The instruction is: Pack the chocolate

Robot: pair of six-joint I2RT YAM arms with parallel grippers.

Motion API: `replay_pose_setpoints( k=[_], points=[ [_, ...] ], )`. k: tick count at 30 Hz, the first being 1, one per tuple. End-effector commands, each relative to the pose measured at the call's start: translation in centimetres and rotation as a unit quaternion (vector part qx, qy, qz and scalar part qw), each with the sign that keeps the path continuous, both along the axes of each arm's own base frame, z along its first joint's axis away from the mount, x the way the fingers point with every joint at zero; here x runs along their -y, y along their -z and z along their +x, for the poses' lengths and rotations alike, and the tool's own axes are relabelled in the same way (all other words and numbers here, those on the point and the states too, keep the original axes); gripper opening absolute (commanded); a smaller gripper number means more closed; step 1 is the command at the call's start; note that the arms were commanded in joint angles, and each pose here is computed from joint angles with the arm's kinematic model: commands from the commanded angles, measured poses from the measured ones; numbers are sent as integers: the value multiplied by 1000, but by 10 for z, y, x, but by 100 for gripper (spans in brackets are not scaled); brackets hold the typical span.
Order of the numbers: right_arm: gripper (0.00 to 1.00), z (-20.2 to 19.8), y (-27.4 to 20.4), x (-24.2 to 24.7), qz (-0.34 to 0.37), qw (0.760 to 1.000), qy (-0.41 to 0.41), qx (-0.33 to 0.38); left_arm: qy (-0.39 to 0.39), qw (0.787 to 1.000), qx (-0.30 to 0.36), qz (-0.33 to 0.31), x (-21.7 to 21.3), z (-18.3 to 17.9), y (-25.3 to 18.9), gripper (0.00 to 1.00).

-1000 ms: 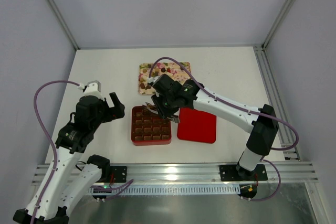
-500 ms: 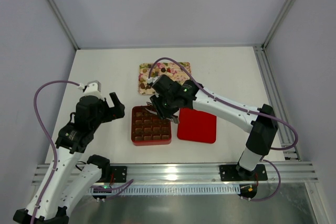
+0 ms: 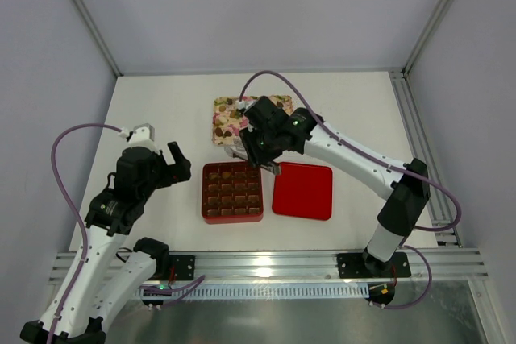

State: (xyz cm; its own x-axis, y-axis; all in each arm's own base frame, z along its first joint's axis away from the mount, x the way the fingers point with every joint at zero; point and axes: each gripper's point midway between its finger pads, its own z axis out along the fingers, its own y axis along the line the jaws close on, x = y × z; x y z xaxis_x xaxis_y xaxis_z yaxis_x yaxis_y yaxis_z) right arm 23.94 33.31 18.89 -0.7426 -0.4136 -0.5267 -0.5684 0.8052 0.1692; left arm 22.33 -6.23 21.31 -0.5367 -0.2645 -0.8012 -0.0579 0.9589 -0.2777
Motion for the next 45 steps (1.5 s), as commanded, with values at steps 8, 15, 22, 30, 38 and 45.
replay_pose_setpoints(
  k=[8, 15, 22, 30, 38, 45],
  points=[
    [44, 81, -53, 65, 27, 994, 81, 63, -9, 1000, 15, 8, -4, 7, -8, 100],
    [43, 112, -43, 82, 4, 993, 93, 65, -8, 1000, 3, 20, -2, 17, -7, 100],
    [43, 117, -23, 82, -10, 994, 95, 45, 2, 1000, -4, 31, 0, 22, -6, 100],
    [42, 108, 2, 74, -6, 996, 85, 3, 0, 999, -4, 34, -2, 20, -2, 100],
    [42, 108, 23, 76, -21, 995, 93, -12, 0, 999, -2, 34, -3, 17, -2, 100],
    [42, 111, 36, 79, -36, 994, 100, -18, 0, 999, 0, 33, -3, 17, -2, 100]
  ],
)
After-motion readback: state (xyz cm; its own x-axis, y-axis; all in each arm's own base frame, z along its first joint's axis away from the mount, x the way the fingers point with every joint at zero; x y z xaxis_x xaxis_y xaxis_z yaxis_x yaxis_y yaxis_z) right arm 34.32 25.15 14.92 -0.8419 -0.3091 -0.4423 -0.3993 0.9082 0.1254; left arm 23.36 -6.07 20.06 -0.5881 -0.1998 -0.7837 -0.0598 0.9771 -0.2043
